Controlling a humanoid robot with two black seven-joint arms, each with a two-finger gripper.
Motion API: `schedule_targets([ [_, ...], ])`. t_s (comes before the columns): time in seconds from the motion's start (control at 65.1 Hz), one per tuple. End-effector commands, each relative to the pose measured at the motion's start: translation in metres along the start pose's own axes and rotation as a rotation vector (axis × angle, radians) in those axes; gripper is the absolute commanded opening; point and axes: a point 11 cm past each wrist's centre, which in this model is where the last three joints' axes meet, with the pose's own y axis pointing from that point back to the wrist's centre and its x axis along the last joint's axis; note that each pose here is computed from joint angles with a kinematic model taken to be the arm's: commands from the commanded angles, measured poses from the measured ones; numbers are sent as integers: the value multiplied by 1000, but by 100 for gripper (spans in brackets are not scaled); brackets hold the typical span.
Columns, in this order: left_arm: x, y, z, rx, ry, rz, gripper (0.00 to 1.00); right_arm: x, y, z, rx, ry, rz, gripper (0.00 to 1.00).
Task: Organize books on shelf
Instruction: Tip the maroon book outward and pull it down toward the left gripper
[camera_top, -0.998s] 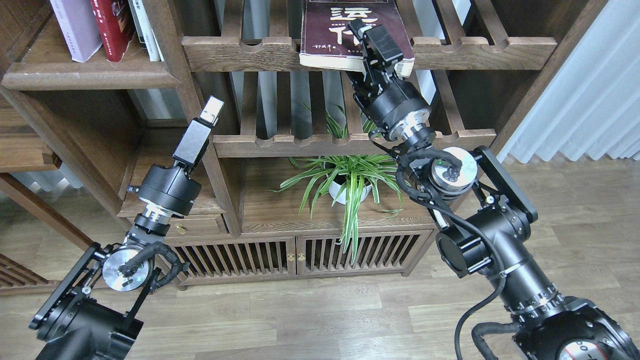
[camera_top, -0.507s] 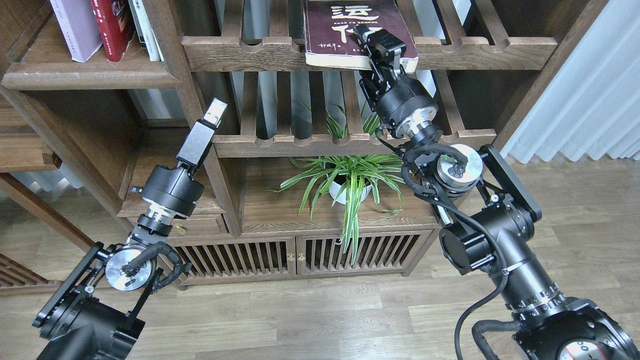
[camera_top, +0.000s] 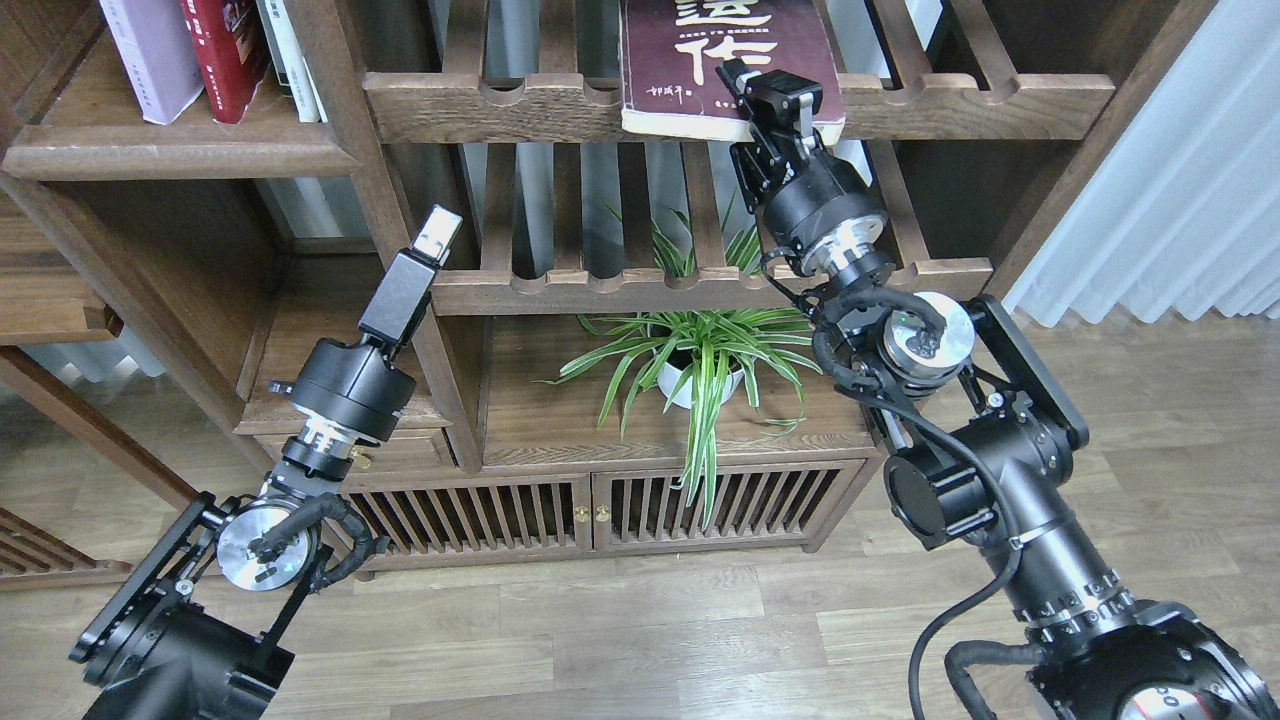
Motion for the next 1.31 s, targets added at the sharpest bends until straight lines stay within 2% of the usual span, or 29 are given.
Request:
schedule_targets([
  [0.0,-2,-4,7,-18,0,-10,100,1,12,6,-36,-16,-86,4],
  [0.138,-11,-18,25,-69,28,-44,100,8,42,16,-92,-24,-228,4],
  [0.23,-21,-22,25,-52,49,-76,100,9,54,18,-90,-25,-297,4],
  [0.476,-56,-46,23,54,89,-194,100,27,69,35,-124,-47,-259,4],
  [0.63,-64,-52,50,103,67,-224,100,31,71,46,-157,-54,-246,4],
  [0.752,-70,-52,87,145,53,-234,99,32,71,53,-178,-56,-241,4],
  [0.891,-66,-43,118,151,32,-201,99,30,70,57,-193,-57,-247,4],
  [1.09,-61,-35,119,202,55,-172,99,25,68,63,-213,-59,-261,4],
  [1.29,-57,-33,101,261,73,-158,98,23,66,80,-270,-60,-266,4],
])
